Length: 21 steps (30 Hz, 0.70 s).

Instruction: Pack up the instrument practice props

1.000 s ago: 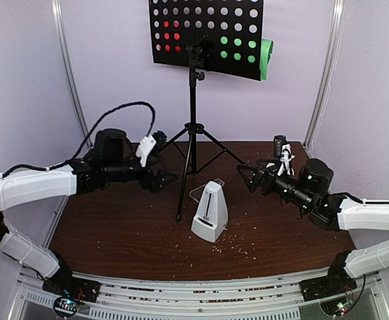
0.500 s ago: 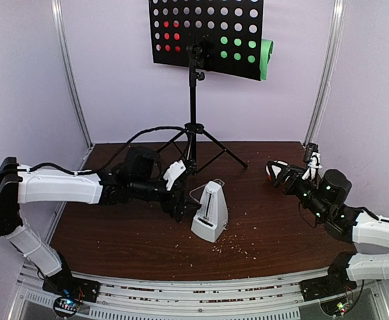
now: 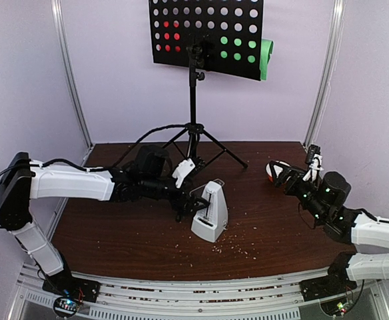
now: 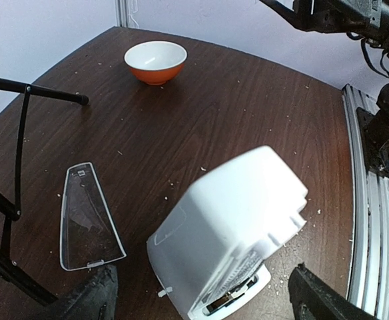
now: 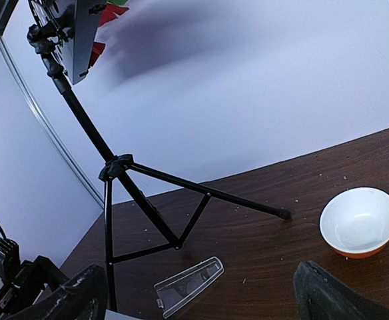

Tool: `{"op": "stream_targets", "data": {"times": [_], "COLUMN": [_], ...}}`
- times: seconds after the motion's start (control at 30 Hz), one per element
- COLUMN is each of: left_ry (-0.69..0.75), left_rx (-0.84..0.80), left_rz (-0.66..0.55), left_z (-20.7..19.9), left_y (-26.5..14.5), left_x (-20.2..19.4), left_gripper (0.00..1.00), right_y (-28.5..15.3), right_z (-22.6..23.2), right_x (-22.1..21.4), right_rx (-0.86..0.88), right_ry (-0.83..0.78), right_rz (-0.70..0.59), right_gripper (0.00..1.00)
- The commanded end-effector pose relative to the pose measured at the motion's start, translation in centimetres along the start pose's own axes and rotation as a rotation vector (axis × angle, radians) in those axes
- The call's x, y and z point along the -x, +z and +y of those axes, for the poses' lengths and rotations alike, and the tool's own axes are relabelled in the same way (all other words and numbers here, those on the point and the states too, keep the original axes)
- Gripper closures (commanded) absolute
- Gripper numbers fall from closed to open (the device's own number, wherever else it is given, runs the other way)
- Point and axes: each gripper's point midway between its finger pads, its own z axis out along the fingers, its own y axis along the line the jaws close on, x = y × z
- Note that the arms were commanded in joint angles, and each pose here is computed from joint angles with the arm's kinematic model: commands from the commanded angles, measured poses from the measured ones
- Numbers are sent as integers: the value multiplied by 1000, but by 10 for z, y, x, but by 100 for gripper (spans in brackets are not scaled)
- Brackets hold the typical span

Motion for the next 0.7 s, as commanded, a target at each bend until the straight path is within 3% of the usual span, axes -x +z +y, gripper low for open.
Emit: {"op": "stream_targets", "data": {"times": [0.0,0.67], "left_ry": [-3,-65], "left_rx": [-2,37], "left_rz": [-43,-3], "left_z": [-3,3], "left_y": [3,12], "left_x": [17,6], "left_gripper": [8,14], "right_y": [2,9], "right_z": [-4,-10], "right_x": [1,-14], "right_rx": [-9,-29], "right_ry": [27,50], "right_rz": [-24,6], "right_gripper": [0,0]}}
